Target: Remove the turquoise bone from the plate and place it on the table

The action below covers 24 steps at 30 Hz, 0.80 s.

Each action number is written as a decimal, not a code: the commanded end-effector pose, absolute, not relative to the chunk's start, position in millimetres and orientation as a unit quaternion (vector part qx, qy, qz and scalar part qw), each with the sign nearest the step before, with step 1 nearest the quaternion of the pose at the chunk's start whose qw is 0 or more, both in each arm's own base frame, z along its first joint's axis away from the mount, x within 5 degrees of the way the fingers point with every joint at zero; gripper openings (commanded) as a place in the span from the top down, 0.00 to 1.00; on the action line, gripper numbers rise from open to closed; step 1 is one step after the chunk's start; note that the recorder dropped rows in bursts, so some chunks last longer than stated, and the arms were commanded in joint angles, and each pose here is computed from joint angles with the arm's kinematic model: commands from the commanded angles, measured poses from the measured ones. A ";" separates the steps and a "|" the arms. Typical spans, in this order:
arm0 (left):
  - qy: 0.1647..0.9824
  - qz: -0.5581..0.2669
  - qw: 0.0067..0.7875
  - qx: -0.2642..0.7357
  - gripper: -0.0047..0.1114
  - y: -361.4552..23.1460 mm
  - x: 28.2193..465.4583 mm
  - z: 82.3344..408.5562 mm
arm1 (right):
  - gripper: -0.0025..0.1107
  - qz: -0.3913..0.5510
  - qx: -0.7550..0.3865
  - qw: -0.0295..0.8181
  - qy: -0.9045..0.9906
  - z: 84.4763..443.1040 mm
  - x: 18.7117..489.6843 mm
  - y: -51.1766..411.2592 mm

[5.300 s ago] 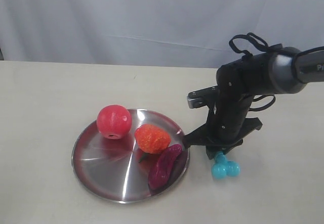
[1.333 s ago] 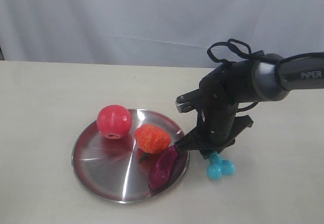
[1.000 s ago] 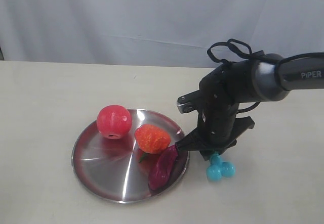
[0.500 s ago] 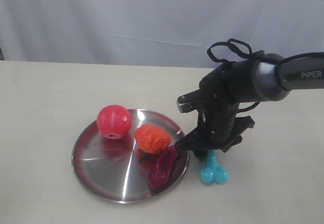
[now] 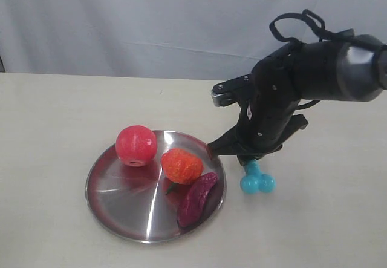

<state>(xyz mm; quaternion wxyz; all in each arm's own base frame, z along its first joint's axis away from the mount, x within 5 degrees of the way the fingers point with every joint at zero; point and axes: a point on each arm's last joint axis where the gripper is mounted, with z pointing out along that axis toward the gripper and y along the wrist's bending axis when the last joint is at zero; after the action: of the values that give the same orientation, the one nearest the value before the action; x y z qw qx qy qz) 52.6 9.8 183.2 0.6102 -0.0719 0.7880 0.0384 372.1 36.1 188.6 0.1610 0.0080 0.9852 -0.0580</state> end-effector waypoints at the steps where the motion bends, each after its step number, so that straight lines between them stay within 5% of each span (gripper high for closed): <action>1: 0.789 0.036 0.610 -0.069 0.96 9.4 52.7 182.2 | 0.74 -0.065 0.002 0.143 0.988 191.0 369.0 34.2; 4: 0.789 0.036 0.610 -0.069 0.96 9.4 52.7 182.2 | 0.50 -0.066 0.004 0.128 0.990 184.0 369.0 34.2; 7: 0.789 0.036 0.610 -0.069 0.96 9.4 52.7 182.2 | 0.40 -0.060 0.009 0.119 0.991 179.0 369.2 35.5; 11: 0.789 0.036 0.610 -0.069 0.96 9.4 52.7 182.2 | 0.51 -0.063 0.007 0.112 0.992 181.6 366.9 34.9; 16: 0.789 0.036 0.610 -0.070 0.96 9.4 52.7 182.2 | 0.94 -0.069 -0.019 0.113 0.991 195.8 361.2 33.5; 24: 0.789 0.036 0.610 -0.070 0.96 9.4 52.7 182.2 | 0.97 -0.057 -0.028 0.195 0.979 239.2 347.9 32.6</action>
<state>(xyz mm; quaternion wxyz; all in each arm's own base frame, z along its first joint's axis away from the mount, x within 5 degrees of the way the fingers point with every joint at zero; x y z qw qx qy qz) 52.6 9.8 183.2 0.6102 -0.0719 0.7880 0.0384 354.8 33.8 223.3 0.1590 -0.0225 0.9850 -0.0627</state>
